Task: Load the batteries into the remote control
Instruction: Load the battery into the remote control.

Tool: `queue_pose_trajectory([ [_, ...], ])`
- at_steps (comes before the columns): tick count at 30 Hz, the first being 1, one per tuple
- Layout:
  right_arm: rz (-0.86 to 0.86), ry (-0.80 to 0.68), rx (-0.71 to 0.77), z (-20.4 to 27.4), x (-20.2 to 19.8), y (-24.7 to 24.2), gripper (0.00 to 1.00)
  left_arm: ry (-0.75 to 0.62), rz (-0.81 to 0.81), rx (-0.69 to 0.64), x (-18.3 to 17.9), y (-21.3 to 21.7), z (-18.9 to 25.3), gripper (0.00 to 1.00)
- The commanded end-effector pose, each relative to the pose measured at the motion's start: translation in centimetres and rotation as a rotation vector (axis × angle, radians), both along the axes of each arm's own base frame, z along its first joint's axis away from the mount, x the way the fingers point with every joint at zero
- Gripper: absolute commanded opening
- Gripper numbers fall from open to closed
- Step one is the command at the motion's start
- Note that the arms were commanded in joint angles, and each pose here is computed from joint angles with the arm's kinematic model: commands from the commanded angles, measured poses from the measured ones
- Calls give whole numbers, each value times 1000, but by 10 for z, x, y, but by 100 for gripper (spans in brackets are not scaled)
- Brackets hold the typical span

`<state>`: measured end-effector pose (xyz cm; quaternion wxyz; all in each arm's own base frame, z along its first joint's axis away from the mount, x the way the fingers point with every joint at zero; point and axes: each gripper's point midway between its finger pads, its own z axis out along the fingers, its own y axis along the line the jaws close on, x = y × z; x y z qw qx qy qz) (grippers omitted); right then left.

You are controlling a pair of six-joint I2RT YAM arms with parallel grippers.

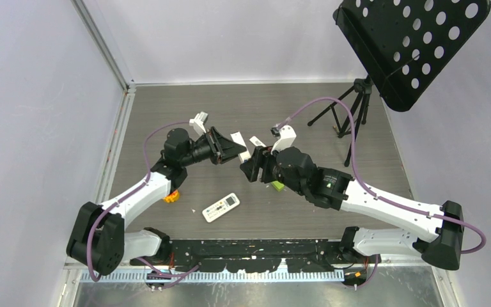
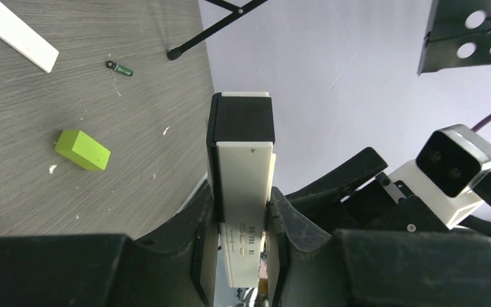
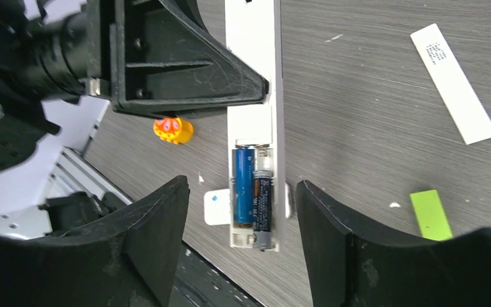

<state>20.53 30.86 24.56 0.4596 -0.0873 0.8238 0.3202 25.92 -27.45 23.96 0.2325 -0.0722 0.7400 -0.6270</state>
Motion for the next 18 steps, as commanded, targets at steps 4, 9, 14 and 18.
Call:
queue_pose_trajectory([
  [4, -171, -13, 339, 65, 18, 1, 72, 38, 63, -198, 12, -1, 38, 0],
  [9, -184, -39, 568, 88, 16, -2, 83, 91, 115, -240, 19, 2, 45, 0],
  [14, -272, 22, 669, 84, 22, -10, 87, 123, 178, -288, 22, 10, 52, 0],
  [18, -292, 66, 748, 81, 22, -11, 87, 143, 209, -359, 19, 18, 64, 0],
])
